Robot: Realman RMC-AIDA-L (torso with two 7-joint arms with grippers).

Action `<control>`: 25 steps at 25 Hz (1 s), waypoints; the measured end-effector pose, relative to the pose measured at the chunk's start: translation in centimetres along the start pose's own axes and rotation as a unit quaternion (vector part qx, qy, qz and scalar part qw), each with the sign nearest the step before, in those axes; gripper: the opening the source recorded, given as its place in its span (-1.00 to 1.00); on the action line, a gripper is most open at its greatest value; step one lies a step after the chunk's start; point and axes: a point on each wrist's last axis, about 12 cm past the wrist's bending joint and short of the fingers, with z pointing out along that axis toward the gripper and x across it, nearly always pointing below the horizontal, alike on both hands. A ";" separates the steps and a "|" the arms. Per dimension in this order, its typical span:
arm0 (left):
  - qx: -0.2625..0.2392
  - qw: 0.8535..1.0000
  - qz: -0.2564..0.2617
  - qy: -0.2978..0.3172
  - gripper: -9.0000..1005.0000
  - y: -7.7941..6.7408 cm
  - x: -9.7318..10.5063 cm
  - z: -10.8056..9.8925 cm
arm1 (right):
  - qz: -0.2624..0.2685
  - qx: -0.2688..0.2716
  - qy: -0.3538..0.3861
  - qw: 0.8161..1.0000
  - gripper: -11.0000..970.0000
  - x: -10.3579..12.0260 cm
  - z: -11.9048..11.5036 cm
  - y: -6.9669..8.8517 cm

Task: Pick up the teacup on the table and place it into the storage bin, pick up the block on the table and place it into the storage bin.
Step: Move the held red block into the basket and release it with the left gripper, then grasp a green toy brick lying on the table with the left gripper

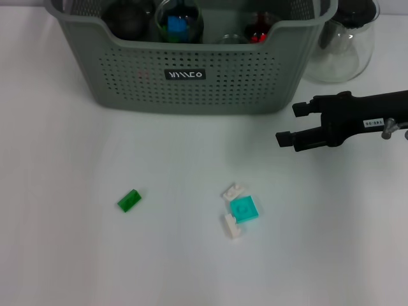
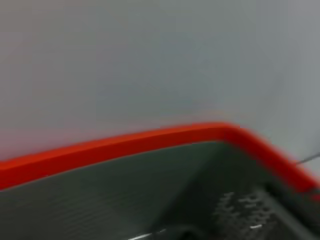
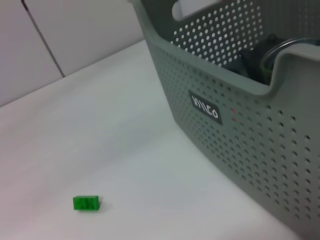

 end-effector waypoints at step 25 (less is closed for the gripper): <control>0.026 0.988 0.151 -0.037 0.87 -2.9 1.6 -7.0 | -0.001 -0.002 -0.003 1.000 0.94 -0.1 0.4 0.0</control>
